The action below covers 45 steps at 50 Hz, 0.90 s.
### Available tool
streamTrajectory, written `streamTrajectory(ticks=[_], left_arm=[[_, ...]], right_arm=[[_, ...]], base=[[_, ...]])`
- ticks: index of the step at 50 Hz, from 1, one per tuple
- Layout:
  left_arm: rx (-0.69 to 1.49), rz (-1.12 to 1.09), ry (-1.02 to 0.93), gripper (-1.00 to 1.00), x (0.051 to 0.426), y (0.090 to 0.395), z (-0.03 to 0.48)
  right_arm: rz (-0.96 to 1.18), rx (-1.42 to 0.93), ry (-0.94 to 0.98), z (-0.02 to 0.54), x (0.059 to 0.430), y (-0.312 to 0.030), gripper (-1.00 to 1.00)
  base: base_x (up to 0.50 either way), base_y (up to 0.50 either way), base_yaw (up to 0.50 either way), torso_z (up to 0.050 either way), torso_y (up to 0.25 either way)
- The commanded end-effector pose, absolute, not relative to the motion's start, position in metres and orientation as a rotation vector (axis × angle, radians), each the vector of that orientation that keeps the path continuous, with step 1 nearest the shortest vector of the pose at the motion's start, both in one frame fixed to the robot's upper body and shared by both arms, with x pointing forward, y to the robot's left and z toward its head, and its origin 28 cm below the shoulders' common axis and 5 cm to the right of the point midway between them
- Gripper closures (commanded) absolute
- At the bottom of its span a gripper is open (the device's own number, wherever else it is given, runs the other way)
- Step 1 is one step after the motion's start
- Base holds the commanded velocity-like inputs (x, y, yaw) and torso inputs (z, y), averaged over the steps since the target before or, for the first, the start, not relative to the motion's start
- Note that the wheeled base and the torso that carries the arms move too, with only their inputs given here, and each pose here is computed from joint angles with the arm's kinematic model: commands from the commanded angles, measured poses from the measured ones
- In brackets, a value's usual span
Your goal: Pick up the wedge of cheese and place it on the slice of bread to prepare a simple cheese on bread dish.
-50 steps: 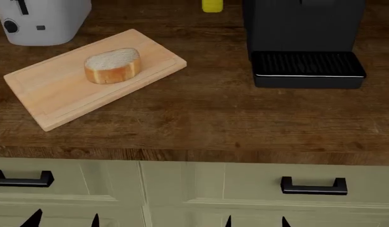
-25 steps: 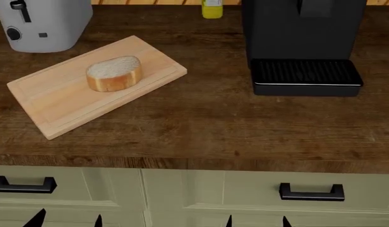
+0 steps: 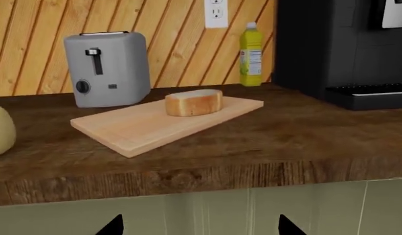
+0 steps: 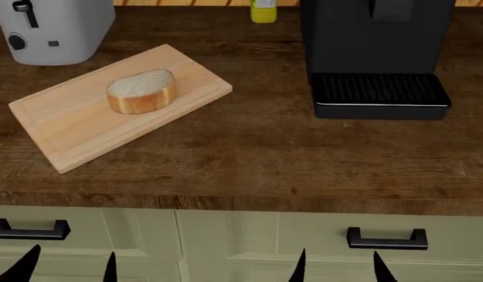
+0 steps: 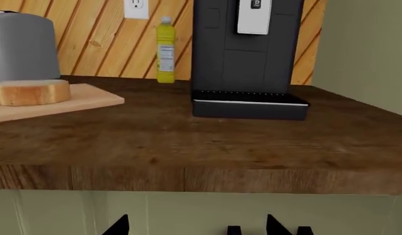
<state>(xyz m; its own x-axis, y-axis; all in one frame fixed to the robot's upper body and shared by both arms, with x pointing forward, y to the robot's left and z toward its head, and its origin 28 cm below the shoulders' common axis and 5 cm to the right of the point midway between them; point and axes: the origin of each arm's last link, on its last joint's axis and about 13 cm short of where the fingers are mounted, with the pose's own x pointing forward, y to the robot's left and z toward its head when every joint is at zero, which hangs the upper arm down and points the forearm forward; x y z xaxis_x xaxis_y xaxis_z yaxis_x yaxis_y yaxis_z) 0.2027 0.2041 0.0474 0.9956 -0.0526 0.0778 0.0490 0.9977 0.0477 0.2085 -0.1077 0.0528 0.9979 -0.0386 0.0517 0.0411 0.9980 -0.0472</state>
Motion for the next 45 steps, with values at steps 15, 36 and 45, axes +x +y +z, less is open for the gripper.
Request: streamTrajectory(ticks=[15,36,45], left_arm=[[0.043,-0.057,-0.203,-1.00,0.209,0.207,0.130],[0.060,0.005,-0.322,-1.00,0.206,0.215,0.178],[0.074,0.043,-0.360,-1.00,0.208,0.220,0.187]], right_arm=[[-0.078,-0.148,-0.151,0.115,0.206,-0.121,-1.00],[-0.127,-0.173,-0.213,0.133,0.217,-0.133,-1.00],[-0.145,-0.170,-0.241,0.152,0.223,-0.141,-1.00]], base=[[0.00,0.00,0.00,0.000,0.000],[0.00,0.00,0.00,0.000,0.000],[0.00,0.00,0.00,0.000,0.000]])
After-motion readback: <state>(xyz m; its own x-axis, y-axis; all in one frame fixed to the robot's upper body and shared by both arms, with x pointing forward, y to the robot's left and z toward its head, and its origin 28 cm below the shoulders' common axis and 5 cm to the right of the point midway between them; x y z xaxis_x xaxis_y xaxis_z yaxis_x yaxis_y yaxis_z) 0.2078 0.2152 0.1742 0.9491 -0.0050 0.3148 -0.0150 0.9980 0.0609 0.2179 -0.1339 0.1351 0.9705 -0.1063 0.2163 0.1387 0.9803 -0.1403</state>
